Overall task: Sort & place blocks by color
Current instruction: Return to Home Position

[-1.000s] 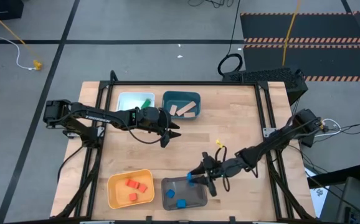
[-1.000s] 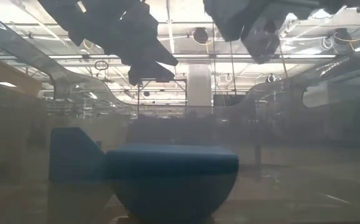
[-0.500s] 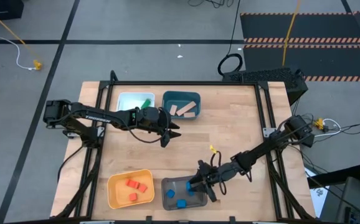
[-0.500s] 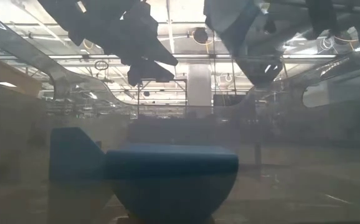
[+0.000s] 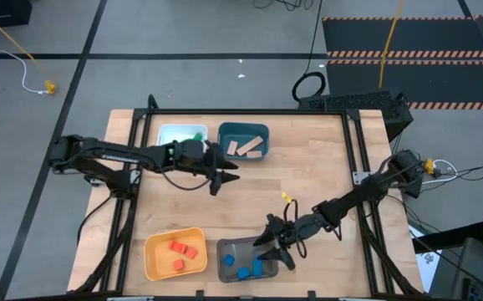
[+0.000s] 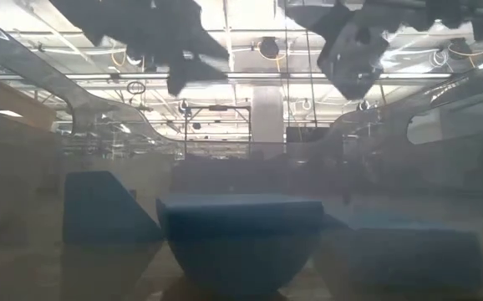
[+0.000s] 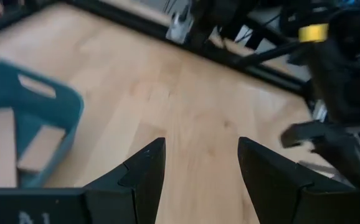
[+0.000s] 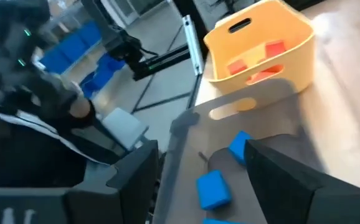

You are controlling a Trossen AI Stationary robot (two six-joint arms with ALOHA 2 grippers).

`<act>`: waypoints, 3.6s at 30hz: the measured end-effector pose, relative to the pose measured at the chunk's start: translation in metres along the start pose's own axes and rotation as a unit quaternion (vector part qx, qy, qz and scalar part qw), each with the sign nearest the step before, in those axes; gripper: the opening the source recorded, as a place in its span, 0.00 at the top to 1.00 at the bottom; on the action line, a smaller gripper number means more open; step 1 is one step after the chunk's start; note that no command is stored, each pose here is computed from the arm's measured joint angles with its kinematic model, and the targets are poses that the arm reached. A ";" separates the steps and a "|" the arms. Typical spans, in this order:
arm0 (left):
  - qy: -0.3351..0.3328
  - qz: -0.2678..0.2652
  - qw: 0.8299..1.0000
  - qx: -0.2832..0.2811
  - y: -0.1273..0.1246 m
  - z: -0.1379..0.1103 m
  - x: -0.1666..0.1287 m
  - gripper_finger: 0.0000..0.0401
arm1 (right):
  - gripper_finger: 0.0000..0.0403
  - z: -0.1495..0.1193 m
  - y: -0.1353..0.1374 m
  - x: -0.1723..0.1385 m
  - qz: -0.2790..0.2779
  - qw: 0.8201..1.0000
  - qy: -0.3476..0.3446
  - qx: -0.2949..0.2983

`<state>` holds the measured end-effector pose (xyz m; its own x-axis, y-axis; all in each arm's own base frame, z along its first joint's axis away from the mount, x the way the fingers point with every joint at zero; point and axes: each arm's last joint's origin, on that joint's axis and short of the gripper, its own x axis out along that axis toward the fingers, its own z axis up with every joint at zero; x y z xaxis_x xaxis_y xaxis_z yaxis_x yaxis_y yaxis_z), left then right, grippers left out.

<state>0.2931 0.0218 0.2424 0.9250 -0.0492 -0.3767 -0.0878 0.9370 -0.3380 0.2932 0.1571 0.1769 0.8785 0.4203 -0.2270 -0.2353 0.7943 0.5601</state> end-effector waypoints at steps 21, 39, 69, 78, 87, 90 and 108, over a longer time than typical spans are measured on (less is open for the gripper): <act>-0.094 0.074 0.991 0.053 -0.025 0.018 -0.179 0.50 | 0.43 0.070 0.003 -0.103 -0.147 0.974 0.040 -0.169; -0.115 0.143 0.983 0.032 -0.018 -0.009 -0.226 0.50 | 0.43 0.075 -0.009 -0.121 -0.198 0.956 0.050 -0.210; -0.221 0.091 0.970 -0.043 0.027 -0.107 -0.136 0.50 | 0.44 -0.001 -0.058 -0.162 -0.156 0.968 -0.094 -0.172; -0.214 0.080 0.973 -0.037 0.027 -0.108 -0.136 0.50 | 0.44 -0.019 -0.067 -0.180 -0.139 0.965 -0.147 -0.170; -0.203 0.077 0.976 -0.024 0.025 -0.110 -0.135 0.50 | 0.44 -0.023 -0.069 -0.185 -0.142 0.962 -0.159 -0.172; -0.202 0.077 0.976 -0.026 0.025 -0.110 -0.135 0.50 | 0.44 -0.022 -0.069 -0.186 -0.139 0.962 -0.163 -0.167; -0.175 0.088 0.980 -0.026 0.027 -0.115 -0.133 0.50 | 0.44 -0.023 -0.069 -0.186 -0.138 0.963 -0.160 -0.165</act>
<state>0.1248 0.0137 0.1839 0.9633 0.2412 -0.1179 -0.2674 0.9013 -0.3409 0.1368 0.0343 0.1622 0.9974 0.0574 -0.0441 -0.0465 0.9748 0.2184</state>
